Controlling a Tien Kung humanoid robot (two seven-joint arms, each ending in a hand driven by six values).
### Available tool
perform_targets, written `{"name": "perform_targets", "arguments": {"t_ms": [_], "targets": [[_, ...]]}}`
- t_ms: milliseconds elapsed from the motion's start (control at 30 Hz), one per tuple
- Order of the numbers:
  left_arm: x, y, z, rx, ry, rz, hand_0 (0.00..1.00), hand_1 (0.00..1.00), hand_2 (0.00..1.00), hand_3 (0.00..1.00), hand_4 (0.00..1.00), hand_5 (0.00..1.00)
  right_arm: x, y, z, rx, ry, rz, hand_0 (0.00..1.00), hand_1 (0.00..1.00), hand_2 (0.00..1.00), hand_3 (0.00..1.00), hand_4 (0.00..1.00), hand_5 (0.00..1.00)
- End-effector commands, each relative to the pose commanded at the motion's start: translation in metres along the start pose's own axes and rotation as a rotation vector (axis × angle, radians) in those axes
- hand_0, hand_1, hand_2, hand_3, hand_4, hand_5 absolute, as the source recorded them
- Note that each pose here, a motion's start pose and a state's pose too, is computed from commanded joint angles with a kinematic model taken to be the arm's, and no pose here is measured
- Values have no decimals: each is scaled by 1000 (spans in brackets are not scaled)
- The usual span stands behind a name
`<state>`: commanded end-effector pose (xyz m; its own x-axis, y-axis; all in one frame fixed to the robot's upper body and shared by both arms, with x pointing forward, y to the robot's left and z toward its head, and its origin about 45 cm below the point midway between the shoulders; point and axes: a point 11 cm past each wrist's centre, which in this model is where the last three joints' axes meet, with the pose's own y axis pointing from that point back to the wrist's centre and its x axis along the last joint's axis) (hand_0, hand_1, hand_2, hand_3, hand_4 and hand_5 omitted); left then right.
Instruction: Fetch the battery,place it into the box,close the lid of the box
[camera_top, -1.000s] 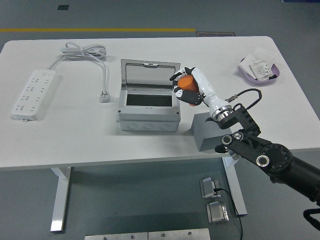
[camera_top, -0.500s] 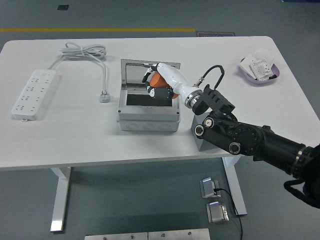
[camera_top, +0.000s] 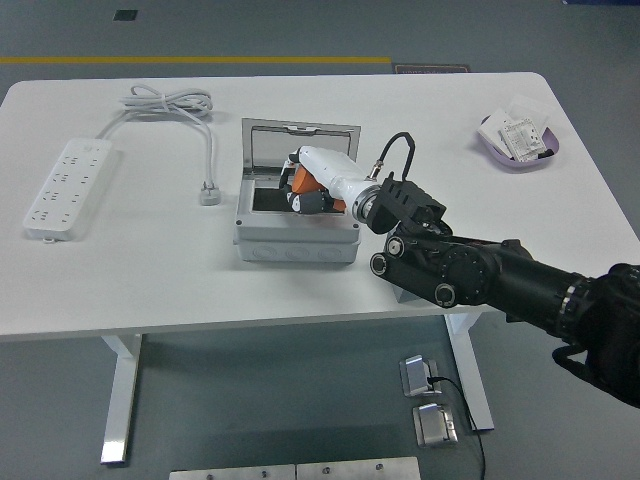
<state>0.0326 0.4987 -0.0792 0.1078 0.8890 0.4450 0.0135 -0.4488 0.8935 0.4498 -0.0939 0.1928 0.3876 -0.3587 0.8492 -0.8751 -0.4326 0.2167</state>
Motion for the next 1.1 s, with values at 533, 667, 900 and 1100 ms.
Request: {"name": "perform_targets", "arguments": {"t_ms": [533, 667, 900, 1100], "targets": [[0, 0, -1, 1, 0, 2, 634, 689, 588, 578, 561, 2, -2, -1, -5, 15, 9, 0, 198, 299, 420, 504, 2, 2], [0, 0, -1, 1, -2, 2, 634, 690, 588, 578, 558, 2, 0, -1, -6, 19, 9, 4, 196, 299, 426, 509, 2, 2], [1, 0, -1, 0, -4, 5, 634, 690, 587, 579, 556, 2, 2, -1, -6, 20, 5, 13, 193, 298, 427, 511, 2, 2], [1, 0, -1, 2, -5, 5, 634, 690, 587, 579, 555, 2, 2, -1, -6, 21, 0, 14, 192, 296, 427, 512, 2, 2]]}}
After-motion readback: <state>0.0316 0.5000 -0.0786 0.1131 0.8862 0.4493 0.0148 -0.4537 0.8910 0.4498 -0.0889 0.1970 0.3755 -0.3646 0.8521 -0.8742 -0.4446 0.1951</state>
